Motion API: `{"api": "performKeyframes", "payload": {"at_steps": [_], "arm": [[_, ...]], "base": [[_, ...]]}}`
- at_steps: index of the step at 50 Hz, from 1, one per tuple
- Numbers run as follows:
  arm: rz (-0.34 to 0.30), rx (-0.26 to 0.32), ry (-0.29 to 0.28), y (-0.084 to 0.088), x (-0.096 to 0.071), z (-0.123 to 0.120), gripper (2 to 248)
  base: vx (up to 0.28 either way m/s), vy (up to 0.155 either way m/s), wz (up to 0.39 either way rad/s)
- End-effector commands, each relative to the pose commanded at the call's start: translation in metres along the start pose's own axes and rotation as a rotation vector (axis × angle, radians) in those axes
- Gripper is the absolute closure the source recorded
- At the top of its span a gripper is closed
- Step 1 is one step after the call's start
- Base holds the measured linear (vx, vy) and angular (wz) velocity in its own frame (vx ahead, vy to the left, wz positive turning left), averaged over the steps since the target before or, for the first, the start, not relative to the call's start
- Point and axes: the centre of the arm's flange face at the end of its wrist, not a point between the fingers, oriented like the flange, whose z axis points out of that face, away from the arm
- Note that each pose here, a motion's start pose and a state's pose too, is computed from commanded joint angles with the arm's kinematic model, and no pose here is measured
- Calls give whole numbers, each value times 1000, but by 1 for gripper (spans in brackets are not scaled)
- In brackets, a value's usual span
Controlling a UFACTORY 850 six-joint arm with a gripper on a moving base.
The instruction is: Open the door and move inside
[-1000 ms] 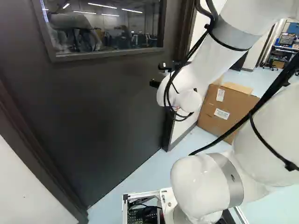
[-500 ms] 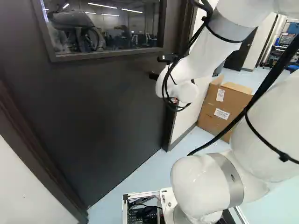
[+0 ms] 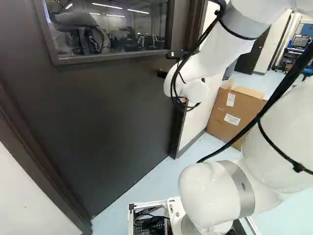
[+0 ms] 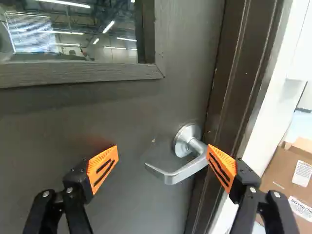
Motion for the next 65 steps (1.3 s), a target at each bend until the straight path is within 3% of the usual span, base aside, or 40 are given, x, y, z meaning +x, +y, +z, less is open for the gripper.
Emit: {"api": "performKeyframes", "payload": {"at_steps": [22,37,51,65], "arm": [[-76,15,-32,19,15,3,3],[-155,42,-135,30,21,16,3],[-247,118,-228,17,26,32,3],[-274,149,-246,8,27,37,3]], "base": [[0,0,0],[0,0,0],[0,0,0],[0,0,0]]}}
